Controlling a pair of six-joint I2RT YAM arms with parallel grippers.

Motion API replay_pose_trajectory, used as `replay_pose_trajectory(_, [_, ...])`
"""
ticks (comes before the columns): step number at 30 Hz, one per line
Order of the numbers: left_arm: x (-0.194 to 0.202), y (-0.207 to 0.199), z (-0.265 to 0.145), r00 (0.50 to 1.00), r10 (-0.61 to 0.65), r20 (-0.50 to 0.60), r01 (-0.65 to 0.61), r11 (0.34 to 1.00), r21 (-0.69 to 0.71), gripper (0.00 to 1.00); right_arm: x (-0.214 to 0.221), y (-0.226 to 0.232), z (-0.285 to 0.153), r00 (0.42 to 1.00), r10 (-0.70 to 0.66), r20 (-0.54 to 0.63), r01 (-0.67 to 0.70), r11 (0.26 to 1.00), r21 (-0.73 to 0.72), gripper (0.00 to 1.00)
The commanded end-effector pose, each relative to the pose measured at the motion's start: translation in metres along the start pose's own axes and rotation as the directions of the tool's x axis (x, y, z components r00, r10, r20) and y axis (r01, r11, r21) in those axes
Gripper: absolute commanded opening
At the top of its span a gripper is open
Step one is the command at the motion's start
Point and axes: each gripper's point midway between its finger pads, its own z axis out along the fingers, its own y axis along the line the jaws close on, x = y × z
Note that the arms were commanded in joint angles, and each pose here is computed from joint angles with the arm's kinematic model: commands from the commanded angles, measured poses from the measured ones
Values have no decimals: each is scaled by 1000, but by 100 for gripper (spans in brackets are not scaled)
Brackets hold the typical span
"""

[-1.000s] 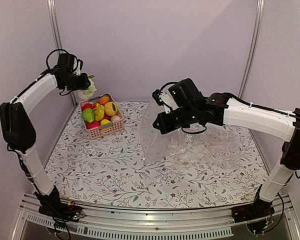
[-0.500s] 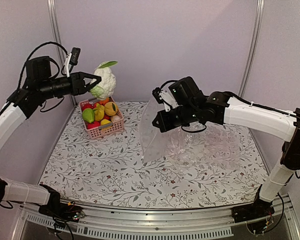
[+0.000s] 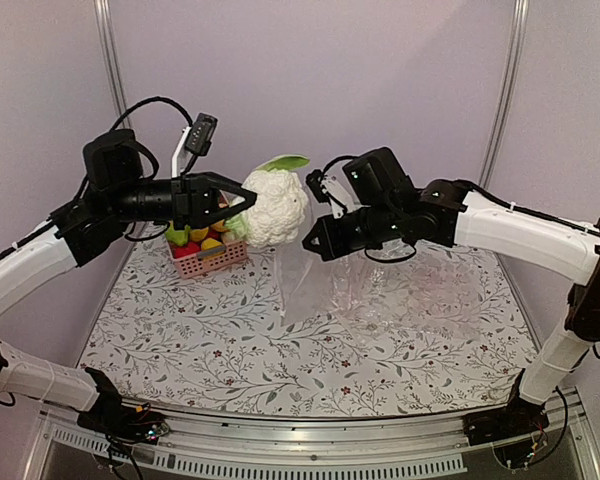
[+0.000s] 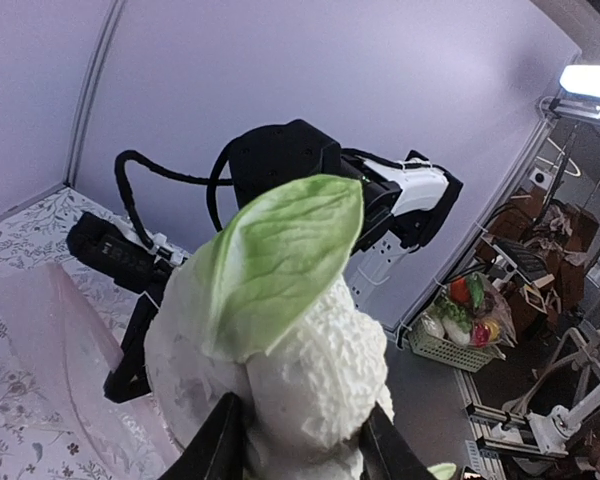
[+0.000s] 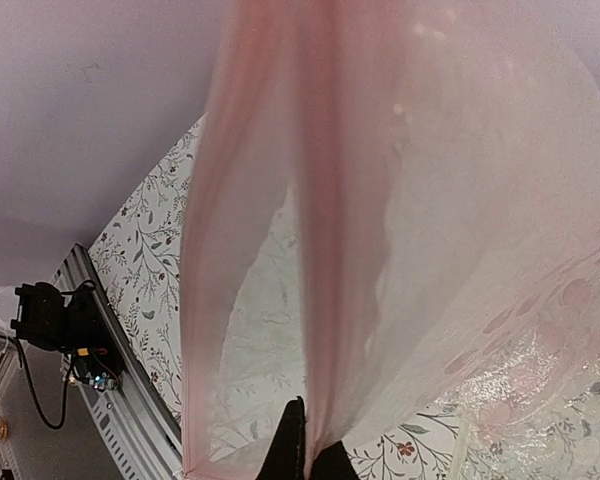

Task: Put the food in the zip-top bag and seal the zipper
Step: Place the fake vegetable in the zipper food storage bag.

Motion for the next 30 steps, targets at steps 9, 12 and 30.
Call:
replay_pose_trajectory(9, [27, 18, 35, 998, -24, -50, 27, 997, 66, 0, -31, 27, -44, 994, 28, 104, -13, 991, -136, 0])
replay_pose_trajectory(12, [34, 28, 38, 997, -28, -68, 31, 999, 37, 0, -31, 28, -47, 994, 21, 109, -5, 990, -140, 0])
replay_pose_trajectory(30, [68, 111, 13, 982, -67, -178, -18, 899, -437, 0, -34, 39, -54, 993, 5, 115, 18, 979, -201, 0])
